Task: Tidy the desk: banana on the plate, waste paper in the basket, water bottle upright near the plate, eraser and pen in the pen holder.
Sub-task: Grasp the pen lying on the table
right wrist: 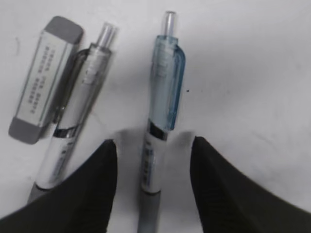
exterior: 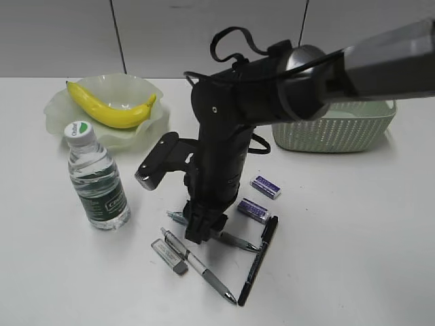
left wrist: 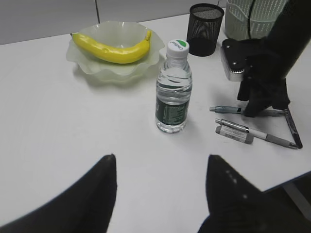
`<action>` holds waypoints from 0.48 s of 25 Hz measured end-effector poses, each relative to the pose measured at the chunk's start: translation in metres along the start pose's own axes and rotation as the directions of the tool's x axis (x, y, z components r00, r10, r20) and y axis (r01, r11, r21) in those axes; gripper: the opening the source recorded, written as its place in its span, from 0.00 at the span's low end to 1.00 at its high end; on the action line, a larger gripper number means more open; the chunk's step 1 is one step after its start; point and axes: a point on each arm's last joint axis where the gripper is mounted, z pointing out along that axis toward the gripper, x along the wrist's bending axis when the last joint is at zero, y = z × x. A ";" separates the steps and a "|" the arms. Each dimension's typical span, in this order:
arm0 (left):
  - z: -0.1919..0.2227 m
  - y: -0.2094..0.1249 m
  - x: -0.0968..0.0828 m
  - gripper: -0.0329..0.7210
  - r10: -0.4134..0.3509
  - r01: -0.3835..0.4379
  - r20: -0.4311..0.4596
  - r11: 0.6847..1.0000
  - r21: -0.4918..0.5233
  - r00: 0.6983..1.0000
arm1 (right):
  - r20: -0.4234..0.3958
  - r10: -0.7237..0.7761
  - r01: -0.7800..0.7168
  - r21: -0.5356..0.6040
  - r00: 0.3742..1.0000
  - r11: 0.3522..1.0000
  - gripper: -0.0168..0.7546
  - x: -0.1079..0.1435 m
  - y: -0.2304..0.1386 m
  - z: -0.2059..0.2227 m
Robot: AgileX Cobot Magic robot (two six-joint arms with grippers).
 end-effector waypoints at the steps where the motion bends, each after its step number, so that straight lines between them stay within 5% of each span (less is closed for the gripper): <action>1: 0.000 0.000 0.000 0.62 0.000 0.000 0.000 1.000 0.000 1.000 | 0.002 0.005 -0.005 0.000 1.000 1.000 0.53 -0.001 0.002 0.002; 6: 0.000 0.000 0.000 0.62 0.000 0.000 0.000 1.000 0.000 1.000 | 0.003 0.038 -0.038 0.016 0.999 0.999 0.51 -0.005 0.006 0.017; 12: 0.000 0.000 0.000 0.62 0.000 0.000 0.000 1.000 0.000 1.000 | 0.002 0.041 -0.041 0.028 0.999 0.999 0.32 -0.007 0.006 0.019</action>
